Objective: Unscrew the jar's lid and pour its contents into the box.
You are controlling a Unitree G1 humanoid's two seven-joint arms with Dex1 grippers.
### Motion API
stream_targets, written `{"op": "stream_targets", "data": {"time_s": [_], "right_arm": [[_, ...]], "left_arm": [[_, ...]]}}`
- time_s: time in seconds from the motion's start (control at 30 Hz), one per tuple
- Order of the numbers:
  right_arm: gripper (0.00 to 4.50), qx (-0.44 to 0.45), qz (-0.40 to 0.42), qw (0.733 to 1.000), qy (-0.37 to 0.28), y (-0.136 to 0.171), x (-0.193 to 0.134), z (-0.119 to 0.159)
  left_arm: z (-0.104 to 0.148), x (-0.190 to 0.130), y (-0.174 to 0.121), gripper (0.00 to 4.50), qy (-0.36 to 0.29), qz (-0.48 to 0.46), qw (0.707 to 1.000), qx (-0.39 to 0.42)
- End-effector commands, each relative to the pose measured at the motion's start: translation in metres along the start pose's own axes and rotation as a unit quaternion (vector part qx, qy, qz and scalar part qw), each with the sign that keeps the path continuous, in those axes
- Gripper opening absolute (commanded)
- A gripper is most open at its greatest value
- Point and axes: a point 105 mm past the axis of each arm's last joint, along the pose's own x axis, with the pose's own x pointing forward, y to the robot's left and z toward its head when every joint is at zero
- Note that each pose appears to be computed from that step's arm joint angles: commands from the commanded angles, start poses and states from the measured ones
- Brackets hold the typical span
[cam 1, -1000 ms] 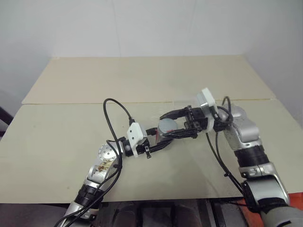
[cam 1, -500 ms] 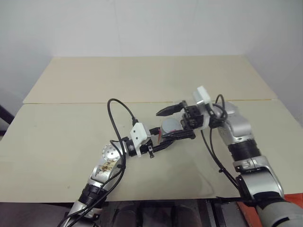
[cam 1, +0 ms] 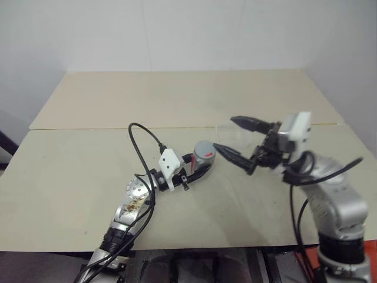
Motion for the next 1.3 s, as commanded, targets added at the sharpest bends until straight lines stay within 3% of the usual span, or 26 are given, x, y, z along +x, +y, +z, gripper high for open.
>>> {"op": "stream_targets", "data": {"time_s": [0.03,0.2,0.53,1.17,1.3], "right_arm": [[4.49,-0.019,-0.103,0.994,-0.015,0.011,0.007,0.007],[4.49,-0.002,-0.136,0.991,-0.017,0.022,0.014,0.004],[4.49,-0.026,-0.101,0.994,0.019,0.025,0.019,-0.013],[4.49,0.007,-0.119,0.993,0.026,0.018,0.019,-0.022],[3.55,0.012,-0.118,0.992,0.032,0.018,0.019,-0.025]], "left_arm": [[0.012,0.005,0.005,1.98,-0.022,0.010,1.000,0.019],[0.011,0.007,0.005,1.98,-0.022,0.006,1.000,0.021],[0.011,0.011,0.008,1.98,-0.024,0.004,0.999,0.026],[0.010,0.011,0.001,1.98,-0.025,-0.003,0.999,0.025],[0.011,0.011,0.002,1.98,-0.026,-0.003,0.999,0.023]]}}
